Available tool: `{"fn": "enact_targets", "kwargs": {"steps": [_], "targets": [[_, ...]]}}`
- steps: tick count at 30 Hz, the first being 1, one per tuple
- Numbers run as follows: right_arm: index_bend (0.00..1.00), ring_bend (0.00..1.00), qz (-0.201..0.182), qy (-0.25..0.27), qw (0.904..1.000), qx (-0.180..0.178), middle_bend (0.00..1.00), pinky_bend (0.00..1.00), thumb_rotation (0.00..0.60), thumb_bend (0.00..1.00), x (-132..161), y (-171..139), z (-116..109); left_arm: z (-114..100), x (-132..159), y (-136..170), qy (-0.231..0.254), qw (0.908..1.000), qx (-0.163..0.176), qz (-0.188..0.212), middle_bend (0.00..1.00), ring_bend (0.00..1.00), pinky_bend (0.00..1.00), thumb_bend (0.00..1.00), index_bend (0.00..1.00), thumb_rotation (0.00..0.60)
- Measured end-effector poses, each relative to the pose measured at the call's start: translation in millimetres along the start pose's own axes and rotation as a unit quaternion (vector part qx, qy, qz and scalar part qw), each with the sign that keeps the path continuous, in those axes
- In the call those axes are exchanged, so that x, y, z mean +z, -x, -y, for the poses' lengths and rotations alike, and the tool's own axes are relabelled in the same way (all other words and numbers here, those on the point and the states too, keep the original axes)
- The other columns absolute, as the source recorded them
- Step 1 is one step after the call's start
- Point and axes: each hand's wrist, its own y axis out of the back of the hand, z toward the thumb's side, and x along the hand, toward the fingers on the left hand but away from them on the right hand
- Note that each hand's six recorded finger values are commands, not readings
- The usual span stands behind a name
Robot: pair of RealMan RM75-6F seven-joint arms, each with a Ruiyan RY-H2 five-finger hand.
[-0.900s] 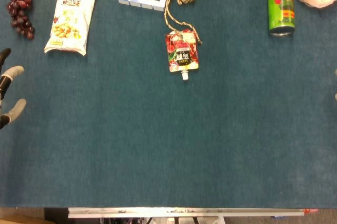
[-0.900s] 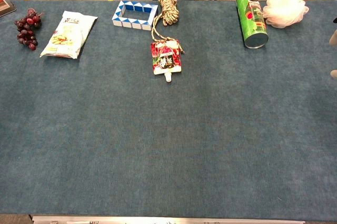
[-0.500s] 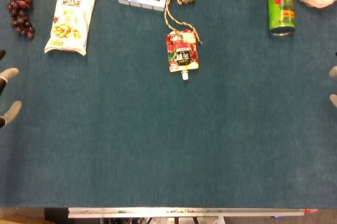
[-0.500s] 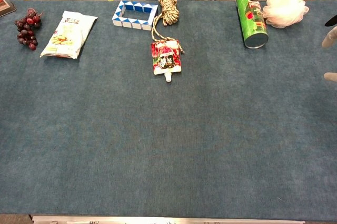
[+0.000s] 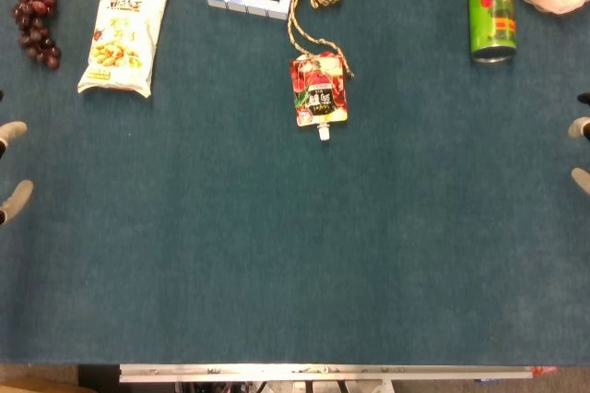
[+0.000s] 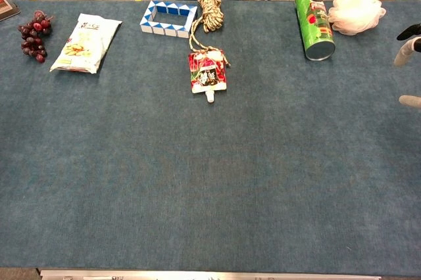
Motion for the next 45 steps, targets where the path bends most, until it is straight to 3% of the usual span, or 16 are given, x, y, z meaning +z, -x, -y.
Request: {"fn": "enact_targets", "kwargs": {"steps": [12,17,21,23,27,29,33,36,37,39,41,45], "targets": [[0.46,0.22,0.002,0.003,1.0,-0.009,0.27,0.48,0.6,0.0,-2.0,-3.2,-5.9,4.9,5.2,-2.9,0.01,0.9999,-0.007,0.012,0.14,0.17,0.18,0.16,0.3,0.6],[0.46,0.22,0.002,0.004,0.9998,-0.021,0.27,0.49,0.6,0.01,-2.5,-5.2,-10.4,6.4,6.8,-4.5,0.015,0.9997,-0.006,0.016,0.16,0.3,0.23,0.16,0.3,0.6],[0.46,0.24,0.0,0.003,0.9996,-0.027,0.27,0.51,0.6,0.03,-2.8,-5.4,-12.4,7.9,7.7,-5.3,0.016,0.9997,-0.007,0.019,0.16,0.43,0.31,0.16,0.3,0.6],[0.46,0.28,-0.001,0.002,0.9995,-0.03,0.27,0.56,0.6,0.03,-2.8,-5.3,-12.8,7.4,7.9,-5.7,0.017,0.9997,-0.005,0.019,0.16,0.49,0.4,0.16,0.3,0.6],[0.46,0.5,-0.003,0.002,0.9995,-0.032,0.27,0.78,0.6,0.09,-2.6,-4.9,-12.6,4.9,8.7,-6.0,0.022,0.9995,0.004,0.021,0.16,0.63,0.6,0.16,0.3,0.6],[0.46,0.64,-0.005,0.001,0.9995,-0.032,0.27,0.86,0.6,0.15,-2.8,-4.2,-12.6,3.3,9.3,-6.1,0.024,0.9994,0.012,0.024,0.16,0.72,0.69,0.16,0.3,0.6],[0.46,0.79,-0.005,-0.001,0.9994,-0.035,0.27,0.96,0.6,0.31,-2.0,-4.6,-12.8,1.5,10.1,-6.2,0.026,0.999,0.023,0.028,0.16,0.82,0.81,0.25,0.3,0.6],[0.46,0.9,-0.004,-0.004,0.9992,-0.04,0.27,1.0,0.6,0.63,-2.0,-4.5,-13.5,1.3,10.4,-6.7,0.025,0.9989,0.028,0.028,0.15,0.87,0.86,0.4,0.25,0.6],[0.46,0.93,-0.003,-0.006,0.9991,-0.042,0.28,1.0,0.6,0.79,-2.2,-4.5,-13.6,1.7,10.1,-6.6,0.024,0.999,0.028,0.027,0.13,0.88,0.88,0.49,0.2,0.6],[0.43,0.97,-0.002,-0.009,0.999,-0.044,0.28,1.0,0.6,0.97,-2.3,-4.7,-13.6,3.1,9.9,-6.2,0.024,0.9991,0.023,0.026,0.1,0.9,0.89,0.64,0.14,0.6],[0.39,0.98,0.001,-0.017,0.9987,-0.049,0.26,1.0,0.6,1.0,-2.5,-4.8,-14.3,4.9,9.6,-5.9,0.019,0.9994,0.016,0.024,0.05,0.9,0.9,0.81,0.1,0.6],[0.35,0.98,0.003,-0.025,0.9979,-0.06,0.22,1.0,0.6,1.0,-2.5,-5.2,-15.7,8.3,9.9,-5.6,0.008,0.9997,0.004,0.021,0.0,0.92,0.91,0.91,0.09,0.6]]}}
